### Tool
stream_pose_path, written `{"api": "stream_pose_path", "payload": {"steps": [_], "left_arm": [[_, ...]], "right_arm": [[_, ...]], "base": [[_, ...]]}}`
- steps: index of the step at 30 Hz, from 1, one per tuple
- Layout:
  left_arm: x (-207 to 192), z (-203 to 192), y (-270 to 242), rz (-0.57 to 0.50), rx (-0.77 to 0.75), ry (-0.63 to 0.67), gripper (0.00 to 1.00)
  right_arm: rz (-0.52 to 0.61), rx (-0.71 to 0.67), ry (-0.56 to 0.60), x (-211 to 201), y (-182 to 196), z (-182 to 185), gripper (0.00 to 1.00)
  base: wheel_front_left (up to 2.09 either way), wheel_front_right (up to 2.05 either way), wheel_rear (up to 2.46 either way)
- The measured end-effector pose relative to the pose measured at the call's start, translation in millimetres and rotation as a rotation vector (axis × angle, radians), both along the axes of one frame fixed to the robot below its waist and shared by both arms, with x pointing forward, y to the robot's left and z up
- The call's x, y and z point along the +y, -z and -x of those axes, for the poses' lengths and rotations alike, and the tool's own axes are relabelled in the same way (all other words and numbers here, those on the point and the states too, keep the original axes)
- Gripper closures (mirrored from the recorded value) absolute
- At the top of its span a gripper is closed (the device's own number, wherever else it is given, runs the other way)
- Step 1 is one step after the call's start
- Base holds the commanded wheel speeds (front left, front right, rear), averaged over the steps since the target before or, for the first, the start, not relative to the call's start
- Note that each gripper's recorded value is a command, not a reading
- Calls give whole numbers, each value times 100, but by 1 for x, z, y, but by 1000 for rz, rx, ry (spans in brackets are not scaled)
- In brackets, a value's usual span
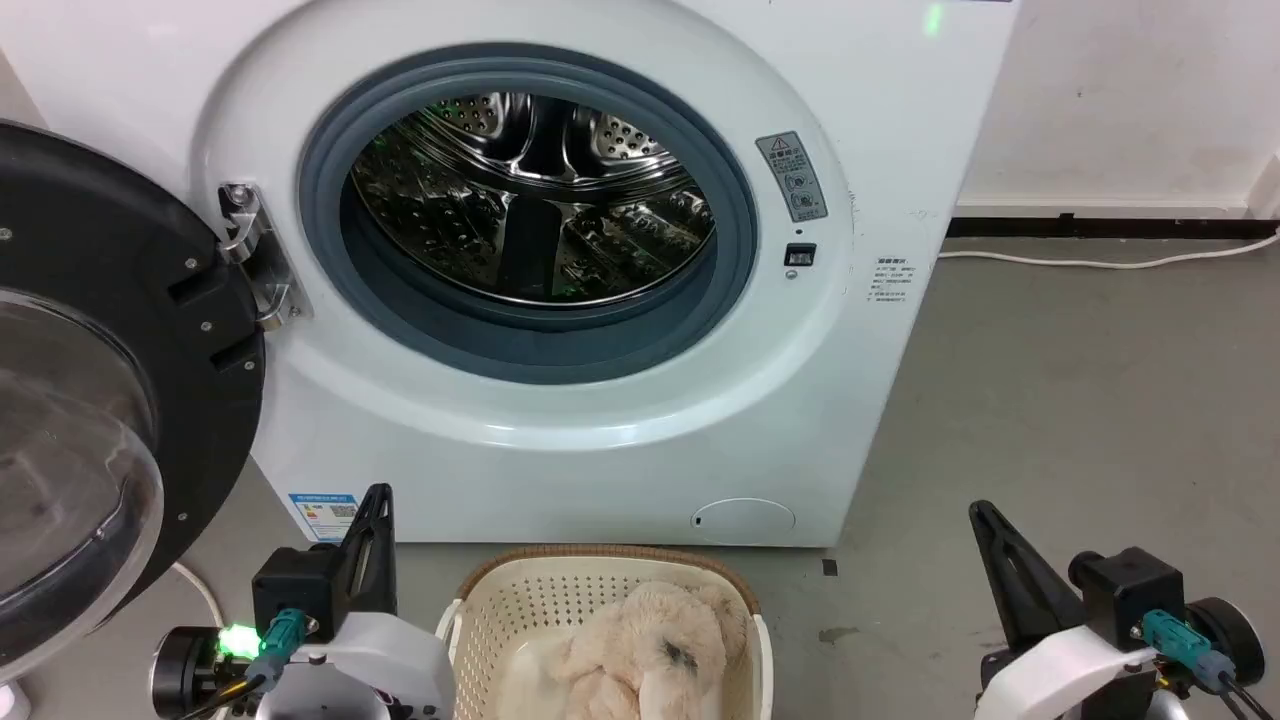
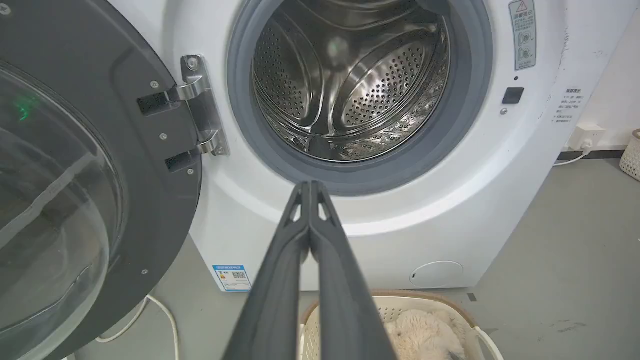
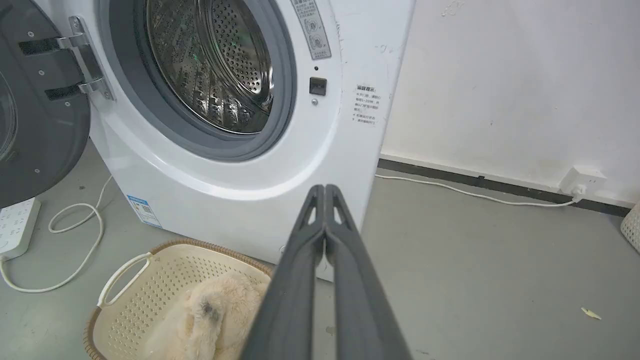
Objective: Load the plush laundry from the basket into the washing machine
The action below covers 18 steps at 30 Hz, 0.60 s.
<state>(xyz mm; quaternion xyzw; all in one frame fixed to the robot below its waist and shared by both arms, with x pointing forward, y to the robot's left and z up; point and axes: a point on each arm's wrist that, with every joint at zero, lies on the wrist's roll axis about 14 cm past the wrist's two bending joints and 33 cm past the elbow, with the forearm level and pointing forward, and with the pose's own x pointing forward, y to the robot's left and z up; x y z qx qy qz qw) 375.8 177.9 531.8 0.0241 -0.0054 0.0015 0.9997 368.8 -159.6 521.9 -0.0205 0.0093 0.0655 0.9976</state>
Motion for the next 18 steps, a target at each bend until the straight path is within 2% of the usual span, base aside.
{"api": "stream_pose_path", "payload": {"steps": [18], "left_arm": [[0,0,0,0,0,-1,100]], "right_arm": [[0,0,0,0,0,0,100]], "base": [[0,0,0]]}}
